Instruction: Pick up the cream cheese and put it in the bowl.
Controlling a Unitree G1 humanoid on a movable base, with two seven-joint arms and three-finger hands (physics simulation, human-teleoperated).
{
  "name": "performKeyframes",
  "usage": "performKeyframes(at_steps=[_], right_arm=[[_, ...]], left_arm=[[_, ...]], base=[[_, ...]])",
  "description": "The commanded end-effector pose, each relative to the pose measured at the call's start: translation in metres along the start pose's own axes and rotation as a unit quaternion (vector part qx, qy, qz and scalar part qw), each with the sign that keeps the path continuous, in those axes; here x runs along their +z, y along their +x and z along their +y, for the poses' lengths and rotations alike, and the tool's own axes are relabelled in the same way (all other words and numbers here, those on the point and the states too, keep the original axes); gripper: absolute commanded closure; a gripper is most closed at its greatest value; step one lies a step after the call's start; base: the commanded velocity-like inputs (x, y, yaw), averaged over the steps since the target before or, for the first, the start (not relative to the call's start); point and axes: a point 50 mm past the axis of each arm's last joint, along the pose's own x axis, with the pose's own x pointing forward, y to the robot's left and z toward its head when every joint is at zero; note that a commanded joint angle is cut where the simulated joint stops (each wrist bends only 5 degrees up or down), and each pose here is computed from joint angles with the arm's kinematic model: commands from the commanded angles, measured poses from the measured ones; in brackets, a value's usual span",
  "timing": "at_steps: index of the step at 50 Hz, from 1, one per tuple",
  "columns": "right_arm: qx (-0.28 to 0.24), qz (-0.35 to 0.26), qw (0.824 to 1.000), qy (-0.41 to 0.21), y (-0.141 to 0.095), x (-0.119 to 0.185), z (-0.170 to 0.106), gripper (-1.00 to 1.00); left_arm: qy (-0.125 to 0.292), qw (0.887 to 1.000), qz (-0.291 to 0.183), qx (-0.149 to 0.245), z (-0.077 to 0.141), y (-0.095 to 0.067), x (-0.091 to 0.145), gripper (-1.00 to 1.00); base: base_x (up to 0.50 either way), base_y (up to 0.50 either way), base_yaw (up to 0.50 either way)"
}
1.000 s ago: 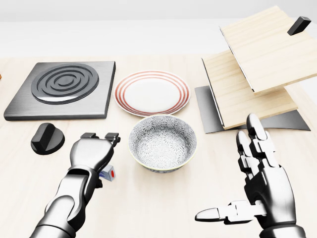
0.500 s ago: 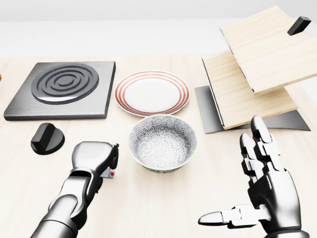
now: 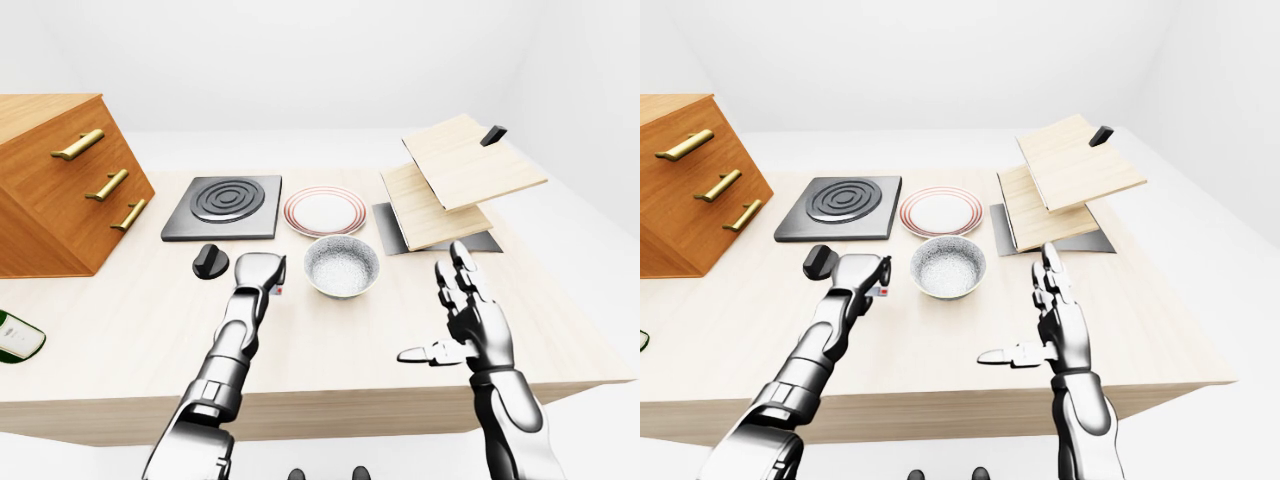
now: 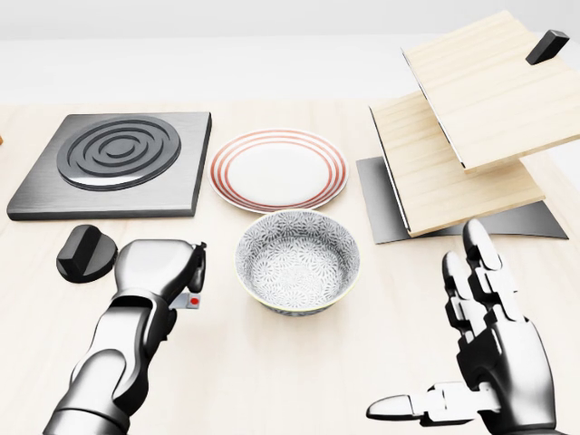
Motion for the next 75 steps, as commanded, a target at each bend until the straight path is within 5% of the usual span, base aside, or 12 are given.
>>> performKeyframes(at_steps=[1, 19, 30, 47, 56, 75], right_arm=[[0.002, 0.007, 1.000, 0.002, -0.001, -0.003, 0.002, -1.00], [0.010, 0.012, 1.000, 0.002, -0.003, -0.004, 0.008, -1.00], [0.015, 0.015, 1.000, 0.004, -0.002, -0.006, 0.010, -1.00], [0.031, 0.001, 0.999, 0.019, -0.007, 0.001, 0.014, -1.00], [0.029, 0.015, 0.999, 0.025, -0.013, -0.004, 0.012, -1.00], [0.008, 0.036, 0.999, 0.030, -0.017, -0.017, -0.002, -1.00]], left_arm=[[0.009, 0.999, 0.000, 0.044, 0.032, -0.013, -0.004, 1.00], [0.026, 0.995, -0.008, 0.096, 0.107, -0.038, 0.010, 1.00], [0.038, 0.991, -0.044, 0.119, 0.137, -0.030, 0.046, 1.00], [0.060, 0.985, -0.101, 0.128, 0.139, -0.007, 0.100, 1.00], [0.060, 0.981, -0.145, 0.118, 0.135, -0.011, 0.136, 1.00], [0.049, 0.978, -0.179, 0.096, 0.109, -0.008, 0.160, 1.00]], base=[[0.00, 0.00, 0.00], [0.00, 0.00, 0.00], [0.00, 0.00, 0.00], [0.00, 0.00, 0.00], [0.00, 0.00, 0.00], [0.00, 0.00, 0.00]])
